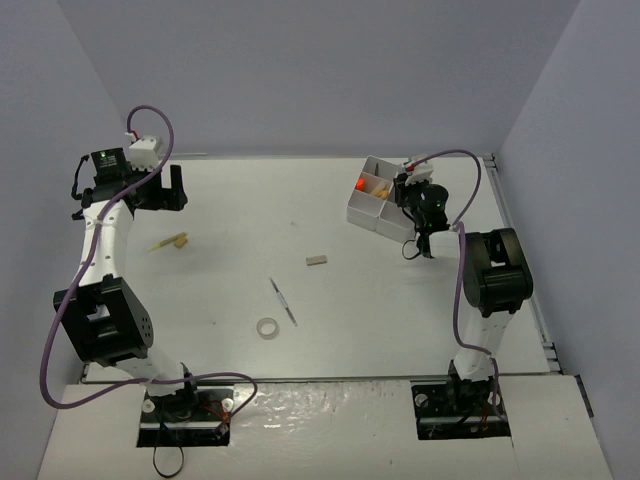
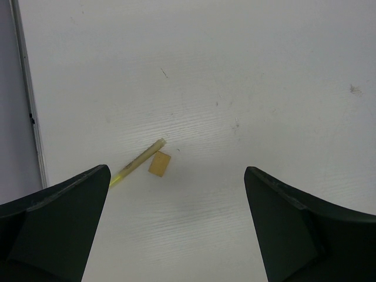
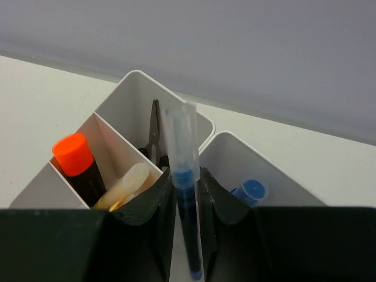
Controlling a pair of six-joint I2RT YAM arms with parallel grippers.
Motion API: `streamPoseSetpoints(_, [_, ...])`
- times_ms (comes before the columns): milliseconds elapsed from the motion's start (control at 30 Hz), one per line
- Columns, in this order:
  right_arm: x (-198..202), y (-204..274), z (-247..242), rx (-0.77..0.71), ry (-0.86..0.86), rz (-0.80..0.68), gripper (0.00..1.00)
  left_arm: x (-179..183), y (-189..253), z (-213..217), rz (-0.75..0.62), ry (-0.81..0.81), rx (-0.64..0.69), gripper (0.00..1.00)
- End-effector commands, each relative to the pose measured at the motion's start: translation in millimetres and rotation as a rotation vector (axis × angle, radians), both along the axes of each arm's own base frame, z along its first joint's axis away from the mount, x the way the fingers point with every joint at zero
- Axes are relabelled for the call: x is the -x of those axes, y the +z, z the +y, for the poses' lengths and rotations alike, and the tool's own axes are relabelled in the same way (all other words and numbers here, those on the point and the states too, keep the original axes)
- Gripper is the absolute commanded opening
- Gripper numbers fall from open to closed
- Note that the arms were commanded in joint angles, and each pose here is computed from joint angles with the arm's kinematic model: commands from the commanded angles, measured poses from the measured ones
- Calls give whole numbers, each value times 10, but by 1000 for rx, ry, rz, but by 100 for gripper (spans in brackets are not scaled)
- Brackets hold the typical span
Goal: Sort the stationery into containers
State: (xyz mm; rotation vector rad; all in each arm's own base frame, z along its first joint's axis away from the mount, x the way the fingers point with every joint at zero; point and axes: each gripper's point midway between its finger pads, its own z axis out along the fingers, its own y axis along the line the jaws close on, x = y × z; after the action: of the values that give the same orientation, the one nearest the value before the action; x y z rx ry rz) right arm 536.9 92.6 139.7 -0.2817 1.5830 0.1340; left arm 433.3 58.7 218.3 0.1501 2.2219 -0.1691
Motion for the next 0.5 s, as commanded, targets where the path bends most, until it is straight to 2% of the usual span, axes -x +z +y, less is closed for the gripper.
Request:
streamPoseSetpoints(0, [-77,623,-35,-12,-20,-172,34,-26,604,33,-162,-13,-36,97])
streamPoseSetpoints(100, [-44,672,-32,-22,-18,-175,49,-4,614,64,-166,-5,-39,97])
streamPoseSetpoints(200, [27,871,-37,-39,-18,-197,53,40,604,132,-163,10,-37,97])
streamPoseSetpoints(300, [159,1311,-36,-91,-23,-232,62,78,607,211,-160,30,-38,97])
streamPoseSetpoints(367, [247,1555,26,-115,-49,-169,64,115,577,303,-147,57,-40,97])
streamPoseSetpoints(467, [430,1627,375,-63,-84,45,66,182,496,415,-114,95,-38,97])
